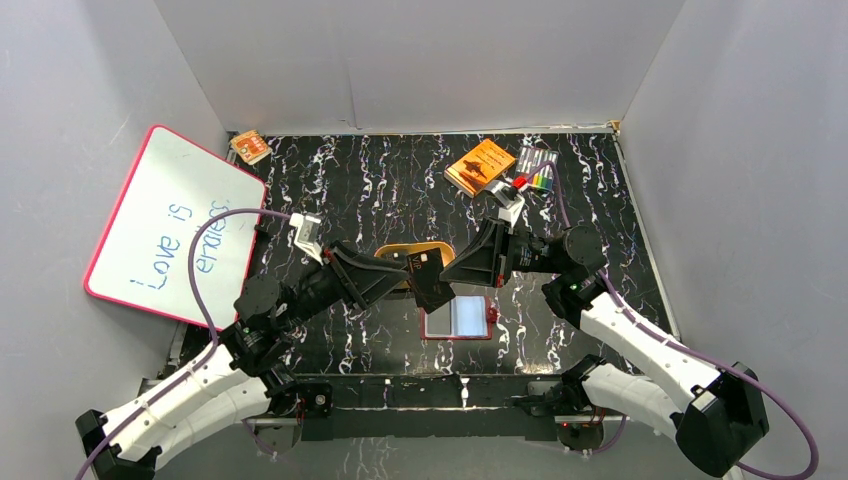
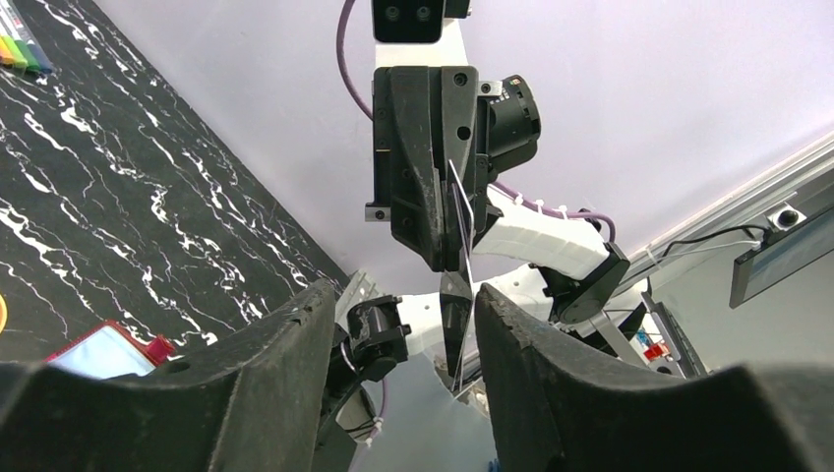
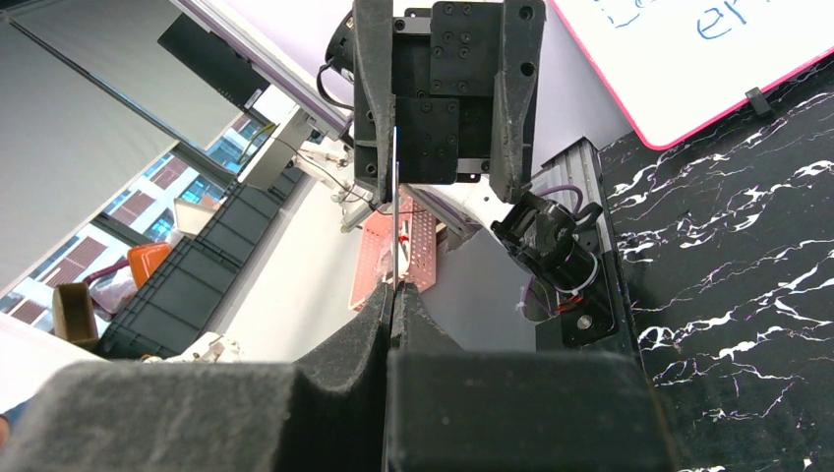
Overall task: Put the credit cards into the card holder
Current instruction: Pick up the credit card from the storage box.
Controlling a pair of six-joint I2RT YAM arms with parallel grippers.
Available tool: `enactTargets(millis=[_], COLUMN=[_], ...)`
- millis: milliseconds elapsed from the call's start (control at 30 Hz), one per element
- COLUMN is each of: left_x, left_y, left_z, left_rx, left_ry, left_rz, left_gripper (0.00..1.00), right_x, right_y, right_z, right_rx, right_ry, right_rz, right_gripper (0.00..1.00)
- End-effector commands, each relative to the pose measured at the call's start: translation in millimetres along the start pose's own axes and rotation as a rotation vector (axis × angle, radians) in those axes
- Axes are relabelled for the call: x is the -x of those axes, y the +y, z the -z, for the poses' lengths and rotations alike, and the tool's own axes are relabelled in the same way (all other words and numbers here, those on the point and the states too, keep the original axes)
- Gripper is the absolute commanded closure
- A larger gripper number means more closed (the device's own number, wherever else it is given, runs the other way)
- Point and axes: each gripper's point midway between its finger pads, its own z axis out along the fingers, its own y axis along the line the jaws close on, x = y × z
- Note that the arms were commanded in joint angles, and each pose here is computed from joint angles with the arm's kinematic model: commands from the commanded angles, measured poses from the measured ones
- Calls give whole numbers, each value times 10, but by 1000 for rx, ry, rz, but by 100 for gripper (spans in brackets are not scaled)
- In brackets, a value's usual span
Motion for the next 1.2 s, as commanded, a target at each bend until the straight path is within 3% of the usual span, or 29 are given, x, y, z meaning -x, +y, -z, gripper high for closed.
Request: enactTargets(millis=[0, 433, 967, 1167], left_x=[182, 150, 405, 528], left_y=[-253, -291, 697, 1076], left_z=[-16, -42, -60, -20], left_rx=[-87, -110, 315, 386], left_ry=[-57, -36, -244, -288], left_rz=[-11, 5, 60, 98], left_gripper=[52, 100, 100, 100], right_x=[-10, -2, 321, 360], right_y=[102, 69, -677, -912], right_z=[20, 17, -30, -27], right_rx=[33, 25, -197, -203], right_ry=[-3, -16, -164, -155], right_rz=[55, 42, -112, -143], right_gripper=[100, 100, 100, 100])
